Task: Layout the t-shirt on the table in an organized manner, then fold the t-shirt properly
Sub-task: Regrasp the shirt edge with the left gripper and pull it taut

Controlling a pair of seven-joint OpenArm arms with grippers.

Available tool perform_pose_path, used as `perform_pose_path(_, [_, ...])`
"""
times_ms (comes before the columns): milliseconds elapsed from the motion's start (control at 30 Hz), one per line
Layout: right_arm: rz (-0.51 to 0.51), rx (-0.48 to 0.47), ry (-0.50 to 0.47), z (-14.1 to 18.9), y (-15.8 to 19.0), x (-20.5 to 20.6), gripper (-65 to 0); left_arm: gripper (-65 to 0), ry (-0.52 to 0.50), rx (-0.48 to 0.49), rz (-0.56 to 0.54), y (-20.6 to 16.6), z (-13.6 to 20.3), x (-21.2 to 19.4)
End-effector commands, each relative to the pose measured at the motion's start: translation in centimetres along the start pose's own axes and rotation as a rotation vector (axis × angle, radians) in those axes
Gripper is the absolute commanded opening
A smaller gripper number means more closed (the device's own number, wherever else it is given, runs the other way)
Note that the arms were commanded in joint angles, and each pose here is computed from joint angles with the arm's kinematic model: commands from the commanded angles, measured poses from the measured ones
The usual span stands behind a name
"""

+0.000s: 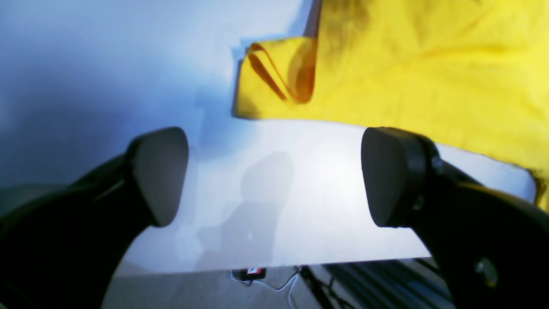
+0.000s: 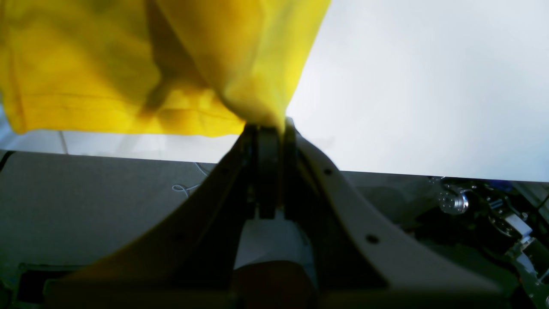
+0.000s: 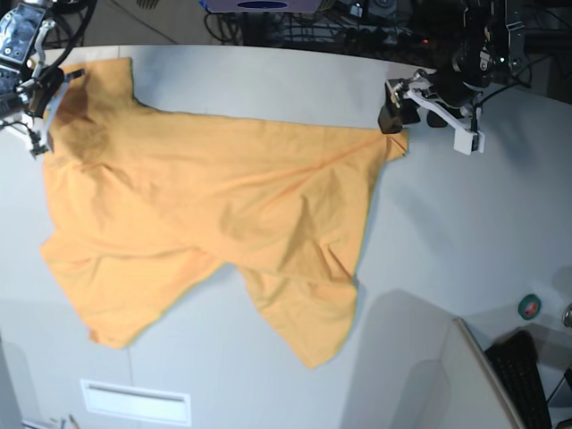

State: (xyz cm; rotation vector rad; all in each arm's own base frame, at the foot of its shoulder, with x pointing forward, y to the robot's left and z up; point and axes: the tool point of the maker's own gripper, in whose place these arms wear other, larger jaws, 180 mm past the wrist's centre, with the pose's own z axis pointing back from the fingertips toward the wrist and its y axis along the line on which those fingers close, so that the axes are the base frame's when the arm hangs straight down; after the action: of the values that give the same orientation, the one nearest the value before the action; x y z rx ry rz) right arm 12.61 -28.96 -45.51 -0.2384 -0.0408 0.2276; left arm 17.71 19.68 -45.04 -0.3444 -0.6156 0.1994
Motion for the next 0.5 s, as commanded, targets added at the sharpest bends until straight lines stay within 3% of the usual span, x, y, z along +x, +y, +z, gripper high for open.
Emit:
perform_pose_path(0, [0.001, -0.024, -0.013, 0.4, -0.8, 0.3, -65.0, -4.9, -0.039, -0.007, -0.012, -0.1, 0.3, 1.3])
perform_pose_path(100, [0.000, -0.021, -0.015, 0.4, -0.8, 0.4, -65.0, -5.1, -0.058, -0.020, -0.025, -0.7, 0.2, 2.2])
perform_pose_path(167, [-0.001, -0.020, -0.016, 0.4, -0.7, 0.4, -65.0, -9.5, -0.046, -0.074, -0.063, -2.9, -0.5, 2.4])
perform_pose_path(233, [-0.002, -0.019, -0.019, 0.5, -0.7, 0.5, -65.0, -21.4, -0.025, -0.119, -0.098, -4.7, -1.2, 2.2])
perform_pose_path(367, [-0.002, -0.021, -0.021, 0.5, -0.8, 0.6, -65.0, -58.6, 0.034, -0.228, -0.153, -9.0, -3.4, 0.9])
perform_pose_path(400, [-0.002, -0.021, -0.021, 0.5, -0.8, 0.6, -65.0, -65.0, 0.047, -0.250, -0.161, -9.9, -3.8, 0.6])
perform_pose_path(467, [-0.002, -0.022, -0.023, 0.5, -0.8, 0.7, -65.0, -65.0, 0.077, -0.273, -0.172, -10.9, -4.8, -0.1])
